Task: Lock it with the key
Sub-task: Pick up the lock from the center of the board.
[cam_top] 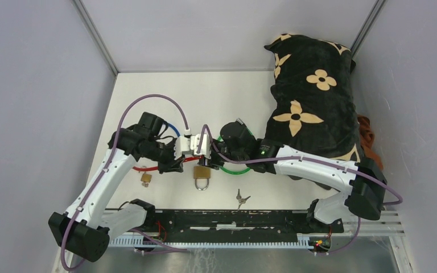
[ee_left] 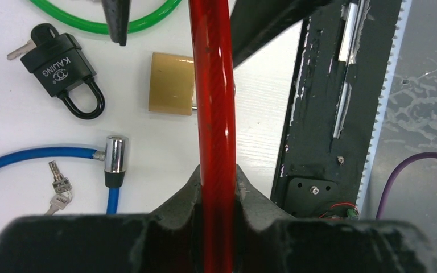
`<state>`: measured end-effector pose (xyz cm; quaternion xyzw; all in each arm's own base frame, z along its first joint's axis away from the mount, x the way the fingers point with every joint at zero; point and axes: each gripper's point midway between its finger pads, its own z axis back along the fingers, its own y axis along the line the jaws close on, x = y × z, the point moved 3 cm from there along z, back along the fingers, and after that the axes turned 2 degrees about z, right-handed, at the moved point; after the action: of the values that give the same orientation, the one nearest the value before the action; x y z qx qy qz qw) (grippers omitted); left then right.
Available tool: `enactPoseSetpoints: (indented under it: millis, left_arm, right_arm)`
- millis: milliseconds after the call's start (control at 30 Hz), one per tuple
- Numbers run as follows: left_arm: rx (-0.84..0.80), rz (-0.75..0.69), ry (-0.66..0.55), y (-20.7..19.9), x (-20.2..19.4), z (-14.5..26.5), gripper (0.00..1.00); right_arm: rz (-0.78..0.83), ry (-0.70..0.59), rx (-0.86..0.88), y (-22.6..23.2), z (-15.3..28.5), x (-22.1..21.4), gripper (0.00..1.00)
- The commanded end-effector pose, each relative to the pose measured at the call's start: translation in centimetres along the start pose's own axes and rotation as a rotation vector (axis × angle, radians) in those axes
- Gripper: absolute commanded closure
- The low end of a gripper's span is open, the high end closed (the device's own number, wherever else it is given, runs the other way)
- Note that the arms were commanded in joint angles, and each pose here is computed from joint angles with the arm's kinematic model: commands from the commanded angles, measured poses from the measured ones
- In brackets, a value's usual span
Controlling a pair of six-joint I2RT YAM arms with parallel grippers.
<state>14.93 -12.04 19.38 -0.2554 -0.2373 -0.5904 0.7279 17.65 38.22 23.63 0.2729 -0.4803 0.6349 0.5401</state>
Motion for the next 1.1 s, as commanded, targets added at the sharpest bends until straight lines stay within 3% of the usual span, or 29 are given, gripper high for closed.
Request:
enactPoseSetpoints:
  millis: [0,67,200,233,267,333,367,433,533,700,867,1067]
  left_arm:
    - [-0.035,-0.005,-0.089,-1.1,2.2,1.2,0.98]
    - [-0.039,-0.029,-0.103,-1.5,2.3,1.3,0.98]
    - [0.014,-0.055,-0.138,-1.2,2.6,1.5,0.98]
    - [0.051,-0.052,-0.16,-0.7,3.1,1.6,0.98]
    - [0.087,-0.02,-0.178,-0.1,3.5,1.7,0.9]
    - [0.225,0.095,-0.233,1.9,4.6,2.1,0.55]
    - [0.337,0.199,-0.279,3.4,5.4,2.8,0.43]
    - [0.574,0.446,-0.408,6.3,7.0,5.4,0.31]
    - [0.735,0.575,-0.573,8.0,10.2,9.6,0.28]
    - [0.839,0.924,-0.744,8.4,11.3,13.3,0.36]
    - [0.733,1.389,-0.749,8.0,6.7,9.1,0.32]
    - [0.54,1.66,-0.855,8.6,4.9,5.5,0.14]
  right_arm:
    - [0.022,0.078,-0.029,-0.4,0.4,-1.5,0.5]
    - [0.003,0.057,-0.012,0.0,0.8,-1.8,0.53]
    - [-0.073,0.035,0.012,0.2,1.5,-2.4,0.98]
    - [-0.091,0.032,0.009,0.2,1.6,-2.6,1.0]
    - [-0.116,0.033,-0.006,0.1,1.8,-2.9,1.0]
    - [-0.19,0.005,-0.061,-0.6,2.3,-3.2,1.0]
    - [-0.23,-0.016,-0.091,-1.1,2.8,-3.4,1.0]
    - [-0.301,-0.091,-0.146,-2.3,3.5,-2.7,1.0]
    - [-0.345,-0.171,-0.205,-3.6,3.9,-1.1,1.0]
    - [-0.402,-0.232,-0.324,-5.4,4.2,-0.3,1.0]
    - [-0.407,-0.271,-0.291,-4.9,3.3,-0.3,1.0]
    - [-0.388,-0.251,-0.257,-3.5,2.4,-0.6,1.0]
